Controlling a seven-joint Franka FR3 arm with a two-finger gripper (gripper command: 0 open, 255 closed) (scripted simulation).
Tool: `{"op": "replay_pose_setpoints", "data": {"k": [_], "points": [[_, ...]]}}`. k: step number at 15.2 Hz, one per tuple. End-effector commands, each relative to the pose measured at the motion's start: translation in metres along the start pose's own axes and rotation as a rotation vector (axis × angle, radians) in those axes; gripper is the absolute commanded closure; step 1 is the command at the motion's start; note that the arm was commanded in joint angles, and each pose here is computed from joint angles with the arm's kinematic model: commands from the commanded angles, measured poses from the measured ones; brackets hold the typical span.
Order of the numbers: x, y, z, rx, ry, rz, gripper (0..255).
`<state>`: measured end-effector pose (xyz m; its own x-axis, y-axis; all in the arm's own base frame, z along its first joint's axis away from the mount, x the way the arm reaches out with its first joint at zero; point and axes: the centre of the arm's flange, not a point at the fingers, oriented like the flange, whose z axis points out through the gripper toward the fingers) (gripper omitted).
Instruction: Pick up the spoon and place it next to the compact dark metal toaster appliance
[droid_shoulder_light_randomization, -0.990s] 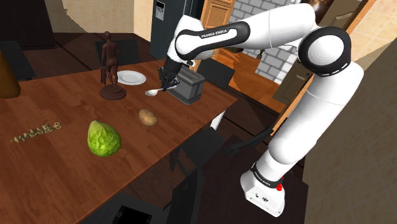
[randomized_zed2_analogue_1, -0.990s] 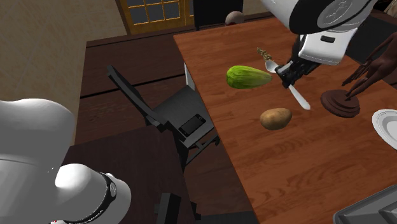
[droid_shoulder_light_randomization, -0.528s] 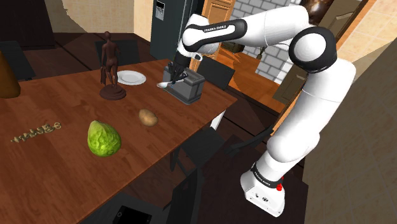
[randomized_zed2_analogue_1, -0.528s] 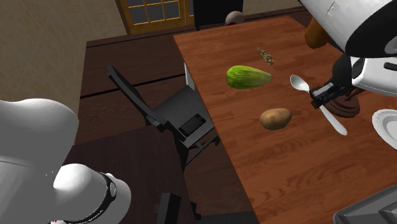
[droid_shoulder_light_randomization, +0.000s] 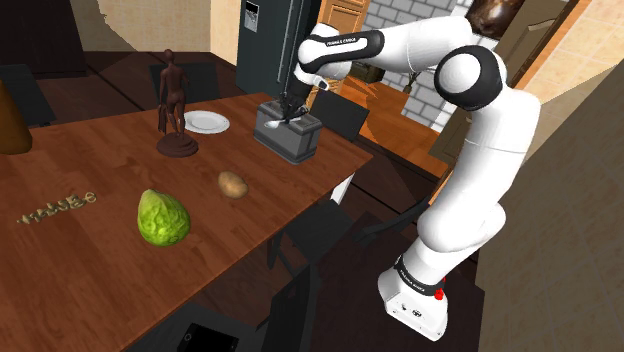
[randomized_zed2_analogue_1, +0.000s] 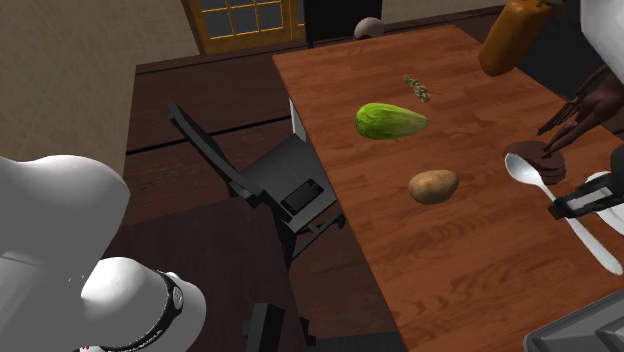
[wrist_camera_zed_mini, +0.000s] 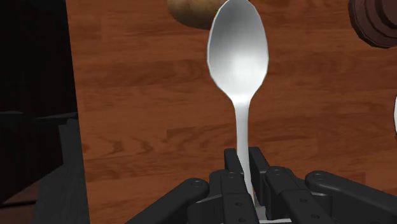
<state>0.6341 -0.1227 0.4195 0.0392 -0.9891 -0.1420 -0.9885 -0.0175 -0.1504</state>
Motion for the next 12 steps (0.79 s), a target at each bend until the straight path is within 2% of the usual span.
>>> {"op": "replay_pose_setpoints", "data": {"k": [1,4,12], "points": [[0.027,-0.006,-0.003,0.0,0.0,-0.002,255],[0.069,-0.015,-0.007,0.0,0.0,-0.002,255],[0.075,-0.009,0.034,0.0,0.0,-0.002,255]]}}
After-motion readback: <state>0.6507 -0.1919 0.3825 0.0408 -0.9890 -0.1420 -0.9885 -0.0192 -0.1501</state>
